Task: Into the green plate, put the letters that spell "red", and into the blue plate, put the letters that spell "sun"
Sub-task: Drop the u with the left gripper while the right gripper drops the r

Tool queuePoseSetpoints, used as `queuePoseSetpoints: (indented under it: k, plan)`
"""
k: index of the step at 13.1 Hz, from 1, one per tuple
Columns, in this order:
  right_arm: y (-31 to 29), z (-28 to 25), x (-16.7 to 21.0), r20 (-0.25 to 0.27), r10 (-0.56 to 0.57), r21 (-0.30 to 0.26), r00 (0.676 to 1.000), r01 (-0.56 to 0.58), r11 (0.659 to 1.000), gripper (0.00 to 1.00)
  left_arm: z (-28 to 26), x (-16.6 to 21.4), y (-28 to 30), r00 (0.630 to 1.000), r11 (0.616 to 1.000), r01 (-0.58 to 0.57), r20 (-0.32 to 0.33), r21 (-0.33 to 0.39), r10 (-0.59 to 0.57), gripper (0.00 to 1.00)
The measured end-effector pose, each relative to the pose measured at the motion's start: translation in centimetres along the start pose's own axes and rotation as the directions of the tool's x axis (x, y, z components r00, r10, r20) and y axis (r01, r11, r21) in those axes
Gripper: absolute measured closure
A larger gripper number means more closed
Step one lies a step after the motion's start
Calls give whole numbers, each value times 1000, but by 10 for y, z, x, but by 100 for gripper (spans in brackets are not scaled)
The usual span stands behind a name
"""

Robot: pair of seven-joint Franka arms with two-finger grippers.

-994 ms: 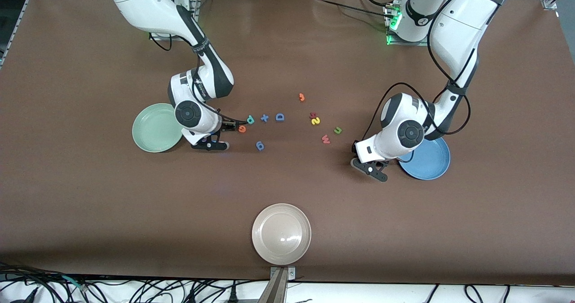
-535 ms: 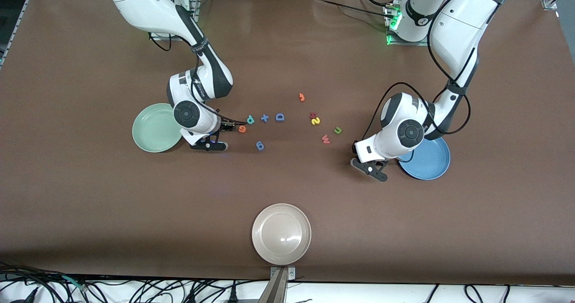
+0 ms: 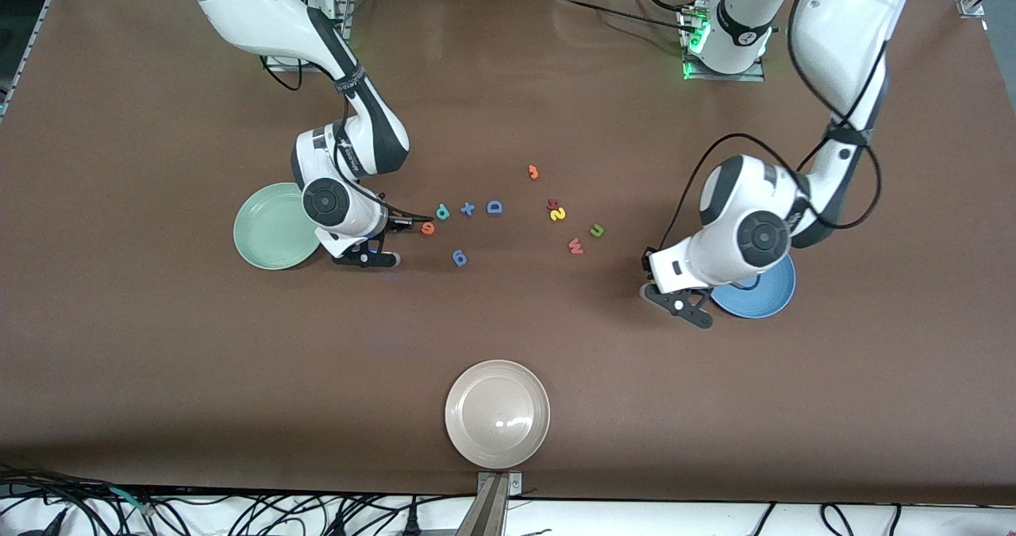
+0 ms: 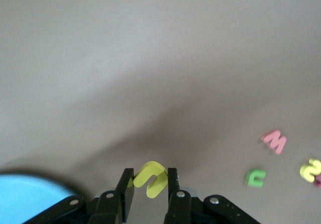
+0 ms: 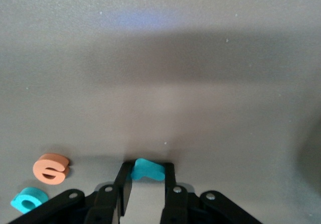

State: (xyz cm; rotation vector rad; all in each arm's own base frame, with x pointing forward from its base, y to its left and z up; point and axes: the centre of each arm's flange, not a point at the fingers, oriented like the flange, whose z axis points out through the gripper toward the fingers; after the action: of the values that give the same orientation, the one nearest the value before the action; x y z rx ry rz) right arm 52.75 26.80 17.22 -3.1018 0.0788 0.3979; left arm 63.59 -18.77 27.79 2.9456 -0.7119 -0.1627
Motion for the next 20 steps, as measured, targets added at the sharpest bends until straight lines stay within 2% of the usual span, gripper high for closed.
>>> queuePoseSetpoints:
  k: [3,6,11,14,18,20]
  plan:
    - [0,-2,1,-6,1,2,1000,-1,1000,70,-20,-22,-70,997,995,-77,22,57,76,69]
    - [14,-30,15,-40,30,12,999,-29,999,70,-5,-56,-148,994,995,-98,47,23,97,69]
    - [83,-127,32,-1,84,2,996,-84,996,70,28,-62,-146,990,994,-111,89,-18,112,66]
    - [153,-142,40,30,81,-13,996,-81,997,70,28,-61,-145,990,993,-113,89,-17,114,41]
    - [189,-99,29,89,75,-57,993,-70,996,70,21,-54,-131,988,990,-137,74,-22,139,2]
    - [192,-70,21,92,75,-71,993,-69,995,70,14,-42,-100,984,985,-168,55,-43,170,4]
